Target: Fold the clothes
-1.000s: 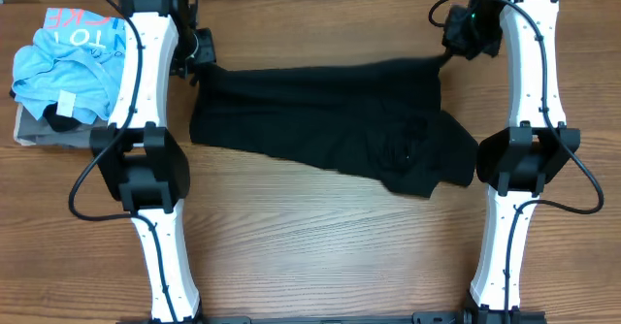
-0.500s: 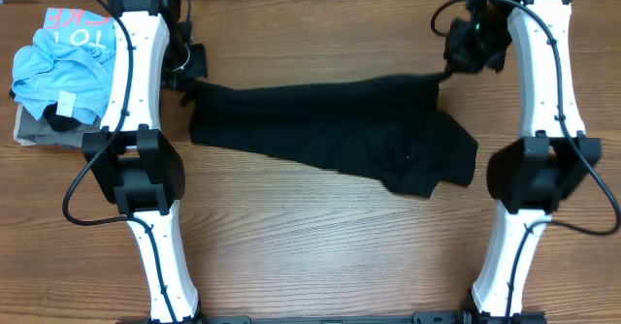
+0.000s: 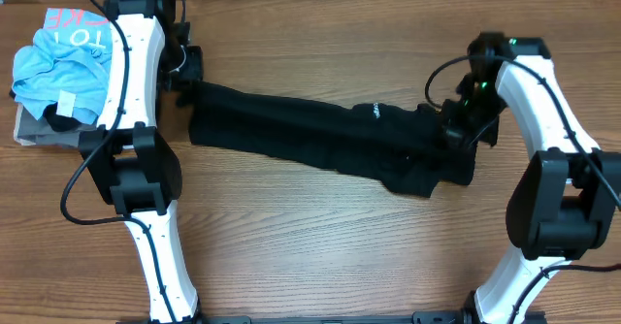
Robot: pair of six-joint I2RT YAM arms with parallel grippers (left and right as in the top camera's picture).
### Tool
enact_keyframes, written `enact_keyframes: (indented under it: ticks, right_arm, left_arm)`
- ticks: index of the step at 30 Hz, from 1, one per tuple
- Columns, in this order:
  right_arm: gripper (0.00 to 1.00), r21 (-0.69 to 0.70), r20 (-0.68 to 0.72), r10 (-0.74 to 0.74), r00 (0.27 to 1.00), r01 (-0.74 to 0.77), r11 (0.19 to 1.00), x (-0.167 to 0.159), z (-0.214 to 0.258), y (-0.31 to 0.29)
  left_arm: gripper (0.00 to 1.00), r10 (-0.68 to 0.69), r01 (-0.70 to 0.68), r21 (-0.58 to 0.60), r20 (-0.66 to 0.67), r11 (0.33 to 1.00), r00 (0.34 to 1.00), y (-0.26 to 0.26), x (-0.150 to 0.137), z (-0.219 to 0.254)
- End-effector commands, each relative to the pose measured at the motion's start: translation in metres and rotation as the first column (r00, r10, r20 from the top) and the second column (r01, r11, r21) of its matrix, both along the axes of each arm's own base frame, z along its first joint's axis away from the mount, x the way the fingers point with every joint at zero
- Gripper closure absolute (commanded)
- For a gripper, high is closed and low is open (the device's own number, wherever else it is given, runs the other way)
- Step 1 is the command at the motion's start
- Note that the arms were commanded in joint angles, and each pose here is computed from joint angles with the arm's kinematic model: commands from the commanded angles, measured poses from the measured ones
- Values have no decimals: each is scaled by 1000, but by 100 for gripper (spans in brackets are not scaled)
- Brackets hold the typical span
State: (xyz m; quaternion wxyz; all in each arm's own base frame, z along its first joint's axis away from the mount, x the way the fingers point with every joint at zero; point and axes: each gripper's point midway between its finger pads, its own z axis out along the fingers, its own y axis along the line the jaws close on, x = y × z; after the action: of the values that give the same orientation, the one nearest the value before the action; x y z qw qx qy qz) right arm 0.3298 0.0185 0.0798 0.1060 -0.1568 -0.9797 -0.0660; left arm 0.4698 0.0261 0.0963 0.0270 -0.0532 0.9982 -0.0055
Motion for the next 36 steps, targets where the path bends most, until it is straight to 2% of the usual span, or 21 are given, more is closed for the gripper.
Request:
enact_keyframes:
  ticks: [1, 3, 4, 8, 11, 13, 14, 18, 25, 33, 35, 36]
  right_arm:
    - [96, -18, 14, -5, 1000, 6, 1000, -5, -1, -3]
    - [96, -19, 20, -5, 1000, 6, 1000, -3, -1, -3]
    - [95, -19, 23, -5, 1000, 6, 1000, -3, -1, -3]
    - [82, -19, 28, -10, 1000, 11, 1000, -2, -2, -6]
    - [69, -21, 39, -22, 999, 23, 1000, 1, -2, -11]
    - [65, -33, 41, -34, 999, 35, 999, 2, -3, -18]
    - [57, -41, 45, -49, 998, 51, 998, 3, -3, -25]
    - [37, -40, 80, -67, 994, 71, 997, 9, -4, -45]
    - [25, 116, 139, -79, 987, 63, 991, 11, -24, -52]
    - [21, 276, 160, -109, 981, 62, 959, -6, -62, -35]
    - [25, 332, 176, -126, 976, 62, 941, -7, -69, -25]
    - [31, 352, 184, -132, 974, 61, 934, -6, -70, -21]
  left_arm:
    - [92, -18, 19, 16, -49, 1000, 999, 5, -13, -18]
    - [79, -22, 23, 10, -76, 1000, 997, 3, -18, -31]
    - [68, -23, 24, 9, -86, 1000, 996, 2, -20, -37]
    - [40, -29, 31, 9, -126, 999, 992, 0, -30, -56]
    - [29, -29, 31, 16, -130, 999, 991, 1, -32, -59]
    - [27, -24, 29, 38, -118, 999, 993, 6, -29, -58]
    - [24, -20, 26, 60, -105, 998, 994, 11, -25, -54]
    - [18, -12, 17, 66, -73, 998, 997, 15, -17, -40]
    - [11, -9, 8, 68, 18, 998, 1000, 17, 2, 1]
    - [9, -13, 9, 29, 128, 1000, 992, 10, 19, 42]
    - [9, -13, 9, 31, 143, 999, 990, 10, 21, 47]
    - [9, -13, 9, 31, 143, 999, 990, 10, 21, 47]
